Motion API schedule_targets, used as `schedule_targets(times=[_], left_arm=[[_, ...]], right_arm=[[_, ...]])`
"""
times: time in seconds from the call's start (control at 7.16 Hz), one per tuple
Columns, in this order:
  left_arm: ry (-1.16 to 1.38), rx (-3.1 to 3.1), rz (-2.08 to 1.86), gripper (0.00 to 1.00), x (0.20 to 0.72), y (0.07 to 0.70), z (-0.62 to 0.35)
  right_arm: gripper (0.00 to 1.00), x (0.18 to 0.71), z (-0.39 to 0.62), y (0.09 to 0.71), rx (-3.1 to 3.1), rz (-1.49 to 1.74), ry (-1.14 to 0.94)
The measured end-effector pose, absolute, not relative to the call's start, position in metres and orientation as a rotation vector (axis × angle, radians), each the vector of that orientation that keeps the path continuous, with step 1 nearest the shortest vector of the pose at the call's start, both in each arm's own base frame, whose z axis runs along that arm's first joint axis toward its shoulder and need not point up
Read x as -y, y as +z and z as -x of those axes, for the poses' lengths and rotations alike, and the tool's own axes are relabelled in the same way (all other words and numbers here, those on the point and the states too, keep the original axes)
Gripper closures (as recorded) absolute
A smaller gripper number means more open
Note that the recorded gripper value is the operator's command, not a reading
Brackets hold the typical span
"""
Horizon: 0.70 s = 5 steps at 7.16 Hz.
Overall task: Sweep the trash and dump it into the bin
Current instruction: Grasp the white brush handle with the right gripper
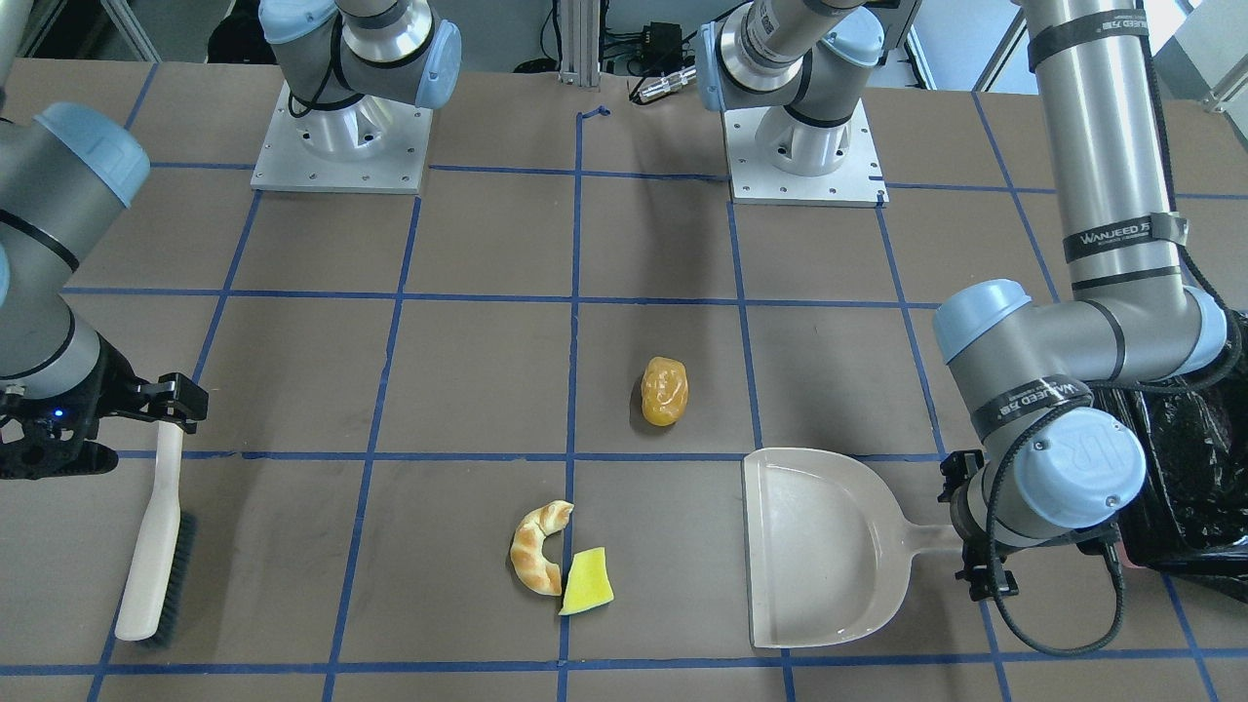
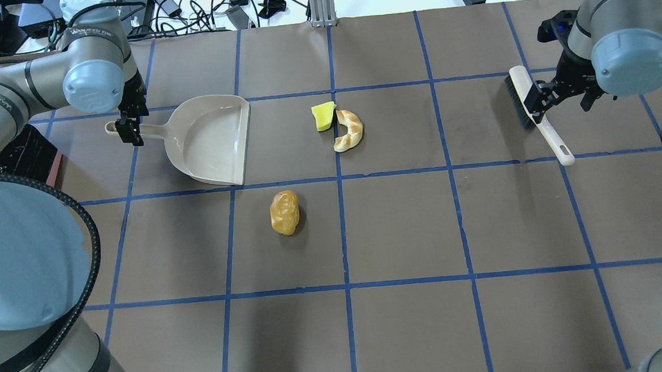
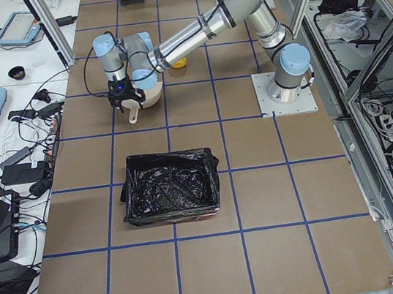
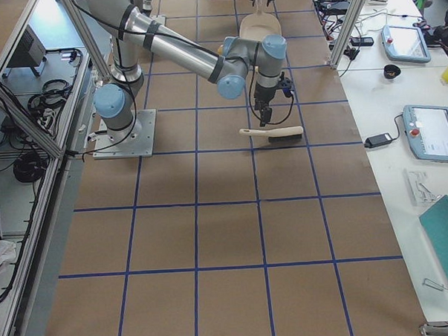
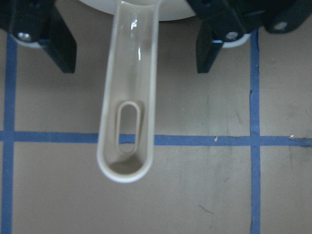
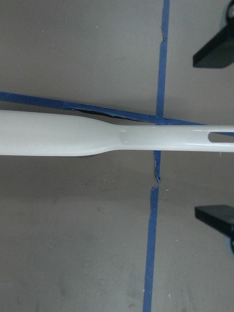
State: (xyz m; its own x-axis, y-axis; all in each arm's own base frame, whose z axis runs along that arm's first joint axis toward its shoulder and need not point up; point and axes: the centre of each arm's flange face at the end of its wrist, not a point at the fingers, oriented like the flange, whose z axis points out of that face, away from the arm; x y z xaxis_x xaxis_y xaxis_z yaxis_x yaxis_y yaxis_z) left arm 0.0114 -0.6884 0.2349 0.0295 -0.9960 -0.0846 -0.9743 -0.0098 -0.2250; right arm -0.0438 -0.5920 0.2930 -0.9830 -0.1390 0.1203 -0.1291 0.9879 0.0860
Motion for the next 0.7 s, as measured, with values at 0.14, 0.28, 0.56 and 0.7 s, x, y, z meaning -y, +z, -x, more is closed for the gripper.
schedule_targets(times=[0.14, 0.28, 0.56, 0.7], left_arm=[[-0.129, -2.038, 2.073, 0.33, 0.684, 0.232, -0.010], [-0.125, -2.039, 2.072, 0.67, 0.682, 0.231, -0.010], [-0.141, -2.054, 2.081, 1.00, 0.681, 0.238, -0.009], [-0.152, -2.065, 2.079, 1.00, 0.683, 0.240, -0.009]], right_arm=[[0.02, 0.595, 0.050, 0.280, 3.000, -0.251, -0.140], [0.06, 0.595, 0.059, 0.268, 3.002, -0.261, -0.160], [0.03, 0.584, 0.066, 0.243, 3.014, -0.239, -0.221], [0.04, 0.579, 0.065, 0.233, 3.019, -0.213, -0.235]])
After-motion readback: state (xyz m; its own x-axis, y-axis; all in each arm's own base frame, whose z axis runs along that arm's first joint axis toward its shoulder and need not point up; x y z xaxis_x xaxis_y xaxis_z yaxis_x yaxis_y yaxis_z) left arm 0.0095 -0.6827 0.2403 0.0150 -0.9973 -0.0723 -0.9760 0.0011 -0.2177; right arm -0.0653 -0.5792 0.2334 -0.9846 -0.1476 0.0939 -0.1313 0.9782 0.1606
